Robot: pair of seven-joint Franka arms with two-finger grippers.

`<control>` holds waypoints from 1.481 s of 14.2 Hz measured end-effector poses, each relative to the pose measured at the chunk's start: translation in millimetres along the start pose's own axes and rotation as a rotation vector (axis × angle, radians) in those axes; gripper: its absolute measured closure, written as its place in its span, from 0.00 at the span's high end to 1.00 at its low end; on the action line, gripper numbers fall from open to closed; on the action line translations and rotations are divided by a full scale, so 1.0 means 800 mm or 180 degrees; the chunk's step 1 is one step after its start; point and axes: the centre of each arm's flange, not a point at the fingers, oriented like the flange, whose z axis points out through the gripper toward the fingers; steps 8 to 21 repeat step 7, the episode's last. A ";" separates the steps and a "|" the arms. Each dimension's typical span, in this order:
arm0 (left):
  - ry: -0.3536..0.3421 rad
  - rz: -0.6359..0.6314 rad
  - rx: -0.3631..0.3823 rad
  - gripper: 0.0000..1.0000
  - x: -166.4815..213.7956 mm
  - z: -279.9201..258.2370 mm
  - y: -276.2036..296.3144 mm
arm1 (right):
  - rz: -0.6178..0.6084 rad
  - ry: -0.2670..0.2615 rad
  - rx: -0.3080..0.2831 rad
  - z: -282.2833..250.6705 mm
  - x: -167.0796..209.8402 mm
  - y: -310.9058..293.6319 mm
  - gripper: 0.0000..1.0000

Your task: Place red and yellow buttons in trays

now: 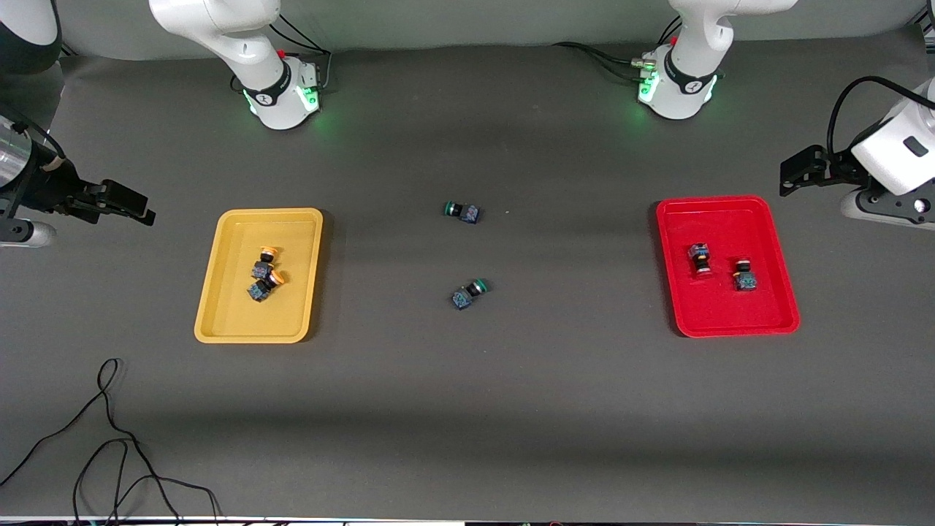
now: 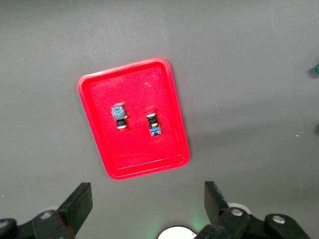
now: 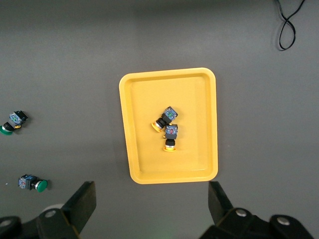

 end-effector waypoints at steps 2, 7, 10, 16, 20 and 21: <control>0.0000 -0.0013 -0.0010 1.00 0.000 0.000 -0.003 | -0.0013 0.0004 -0.0009 -0.001 0.000 0.000 1.00; -0.0001 -0.0017 -0.0011 1.00 -0.001 0.000 -0.003 | -0.0049 -0.0020 -0.0062 0.000 -0.002 -0.004 1.00; -0.0001 -0.0017 -0.0011 1.00 -0.001 0.000 -0.003 | -0.0049 -0.0020 -0.0062 0.000 -0.002 -0.004 1.00; -0.0001 -0.0017 -0.0011 1.00 -0.001 0.000 -0.003 | -0.0049 -0.0020 -0.0062 0.000 -0.002 -0.004 1.00; -0.0001 -0.0017 -0.0011 1.00 -0.001 0.000 -0.003 | -0.0049 -0.0020 -0.0062 0.000 -0.002 -0.004 1.00; -0.0001 -0.0017 -0.0011 1.00 -0.001 0.000 -0.003 | -0.0049 -0.0020 -0.0062 0.000 -0.002 -0.004 1.00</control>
